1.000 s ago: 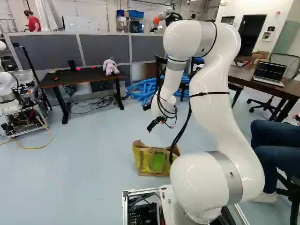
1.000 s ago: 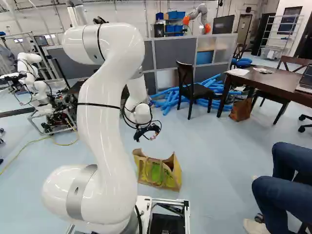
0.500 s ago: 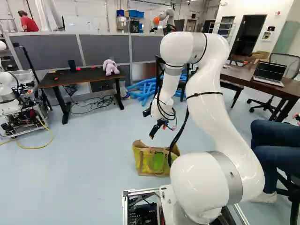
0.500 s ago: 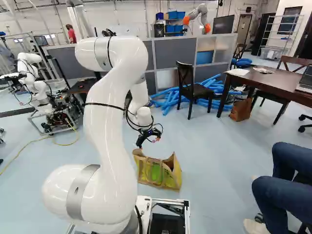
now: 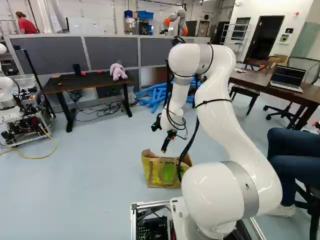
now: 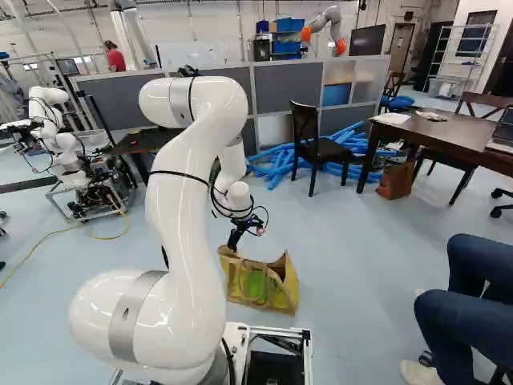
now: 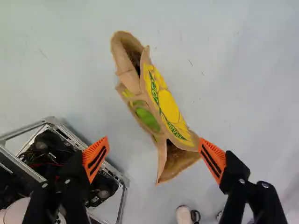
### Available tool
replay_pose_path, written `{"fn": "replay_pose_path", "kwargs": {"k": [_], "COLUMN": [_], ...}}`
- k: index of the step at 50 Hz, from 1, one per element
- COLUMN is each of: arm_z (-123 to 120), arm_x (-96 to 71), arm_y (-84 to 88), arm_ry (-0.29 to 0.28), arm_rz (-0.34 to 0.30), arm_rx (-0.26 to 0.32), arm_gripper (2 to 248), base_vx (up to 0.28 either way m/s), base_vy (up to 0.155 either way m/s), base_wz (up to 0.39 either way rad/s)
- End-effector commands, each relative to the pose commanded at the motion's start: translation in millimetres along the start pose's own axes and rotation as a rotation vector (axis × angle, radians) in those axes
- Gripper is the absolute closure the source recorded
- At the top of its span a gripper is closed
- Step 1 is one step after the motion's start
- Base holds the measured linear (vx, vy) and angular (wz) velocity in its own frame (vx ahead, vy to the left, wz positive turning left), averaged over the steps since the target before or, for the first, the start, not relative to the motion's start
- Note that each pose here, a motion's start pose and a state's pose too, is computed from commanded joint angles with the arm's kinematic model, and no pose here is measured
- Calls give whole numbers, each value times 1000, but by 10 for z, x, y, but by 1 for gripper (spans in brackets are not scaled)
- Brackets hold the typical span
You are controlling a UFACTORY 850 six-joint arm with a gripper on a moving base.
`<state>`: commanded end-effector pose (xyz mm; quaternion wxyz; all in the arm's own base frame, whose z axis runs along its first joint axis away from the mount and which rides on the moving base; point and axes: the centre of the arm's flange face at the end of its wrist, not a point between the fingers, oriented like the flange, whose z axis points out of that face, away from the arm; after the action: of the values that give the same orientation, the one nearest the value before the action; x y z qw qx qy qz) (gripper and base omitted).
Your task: Pick up the bag on the ground and place it on the table
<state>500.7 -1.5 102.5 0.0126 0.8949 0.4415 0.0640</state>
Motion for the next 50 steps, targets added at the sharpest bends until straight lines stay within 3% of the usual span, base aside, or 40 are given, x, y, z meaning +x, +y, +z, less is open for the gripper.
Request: {"fn": "replay_pose_path", "kwargs": {"k": [29, 50], "arm_z": [441, 763], "arm_x": [0, -4], "arm_y": [25, 37], "arm_ry": [-17, -24], "arm_rz": [-298, -323], "arm_rx": [32, 50], "arm_gripper": [3, 3], "base_vx": [0, 0], "base_vy": [0, 0], "base_wz": [0, 0]}}
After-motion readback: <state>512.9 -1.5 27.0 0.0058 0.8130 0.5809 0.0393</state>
